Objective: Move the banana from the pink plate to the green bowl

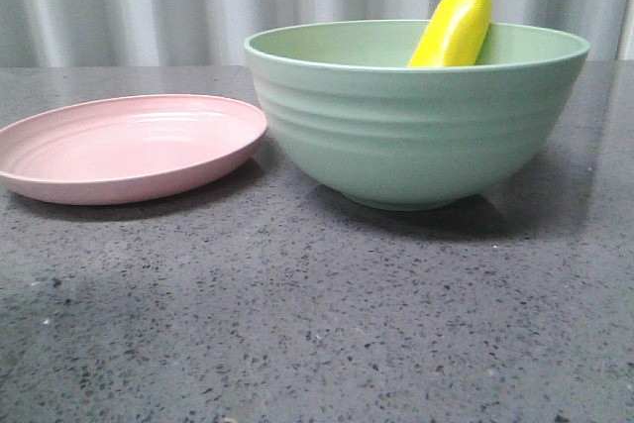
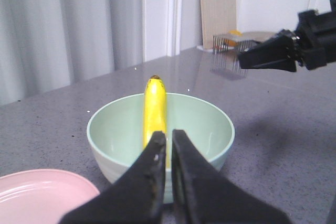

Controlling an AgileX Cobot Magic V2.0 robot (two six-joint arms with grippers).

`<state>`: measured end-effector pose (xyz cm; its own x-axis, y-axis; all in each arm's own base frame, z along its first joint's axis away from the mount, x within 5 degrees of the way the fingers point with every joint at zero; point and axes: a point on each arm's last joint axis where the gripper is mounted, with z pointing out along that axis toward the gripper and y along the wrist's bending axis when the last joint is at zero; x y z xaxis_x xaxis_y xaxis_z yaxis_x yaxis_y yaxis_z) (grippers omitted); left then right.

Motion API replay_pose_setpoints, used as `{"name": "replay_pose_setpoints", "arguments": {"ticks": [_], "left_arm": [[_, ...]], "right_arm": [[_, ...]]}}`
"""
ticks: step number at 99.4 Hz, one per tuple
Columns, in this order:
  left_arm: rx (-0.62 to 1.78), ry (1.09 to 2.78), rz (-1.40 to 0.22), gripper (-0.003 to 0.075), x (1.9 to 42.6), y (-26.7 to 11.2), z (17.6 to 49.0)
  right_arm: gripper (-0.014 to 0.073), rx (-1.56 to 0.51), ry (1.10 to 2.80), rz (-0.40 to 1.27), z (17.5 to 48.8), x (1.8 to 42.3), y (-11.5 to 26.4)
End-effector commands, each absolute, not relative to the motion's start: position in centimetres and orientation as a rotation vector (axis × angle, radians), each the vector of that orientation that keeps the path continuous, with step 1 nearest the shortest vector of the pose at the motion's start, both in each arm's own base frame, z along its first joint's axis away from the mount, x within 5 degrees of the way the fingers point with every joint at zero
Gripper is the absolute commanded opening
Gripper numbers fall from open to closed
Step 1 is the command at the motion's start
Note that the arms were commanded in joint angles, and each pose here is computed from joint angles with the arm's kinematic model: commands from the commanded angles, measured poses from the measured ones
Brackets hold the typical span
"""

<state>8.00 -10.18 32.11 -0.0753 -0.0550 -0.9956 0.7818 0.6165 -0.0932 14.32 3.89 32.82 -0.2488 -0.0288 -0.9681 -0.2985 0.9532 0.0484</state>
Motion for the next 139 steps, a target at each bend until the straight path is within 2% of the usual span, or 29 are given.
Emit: {"name": "replay_pose_setpoints", "arguments": {"ticks": [1,18,42,97,110,139], "left_arm": [[0.574,1.360,-0.814,-0.0020,6.9,-8.7,32.5],[0.555,1.322,-0.825,-0.0020,5.4,-6.7,29.6],[0.529,1.263,-0.842,-0.0020,4.2,-5.2,28.2],[0.534,1.270,-0.838,-0.0020,4.3,-5.2,27.9],[0.578,1.260,-0.727,-0.0020,4.5,-5.2,27.1],[0.358,1.304,-0.447,-0.0020,6.1,-3.6,24.0]], "right_arm": [[-0.0064,-0.187,1.675,0.217,33.2,12.9,3.1],[-0.0064,-0.185,1.658,0.216,30.3,10.2,2.6],[-0.0064,-0.209,1.659,0.236,28.1,8.0,2.4],[-0.0064,-0.213,1.676,0.238,27.6,8.0,2.4],[-0.0064,-0.213,1.676,0.238,27.6,8.0,2.4],[-0.0064,-0.213,1.676,0.238,27.6,8.0,2.4]]}}
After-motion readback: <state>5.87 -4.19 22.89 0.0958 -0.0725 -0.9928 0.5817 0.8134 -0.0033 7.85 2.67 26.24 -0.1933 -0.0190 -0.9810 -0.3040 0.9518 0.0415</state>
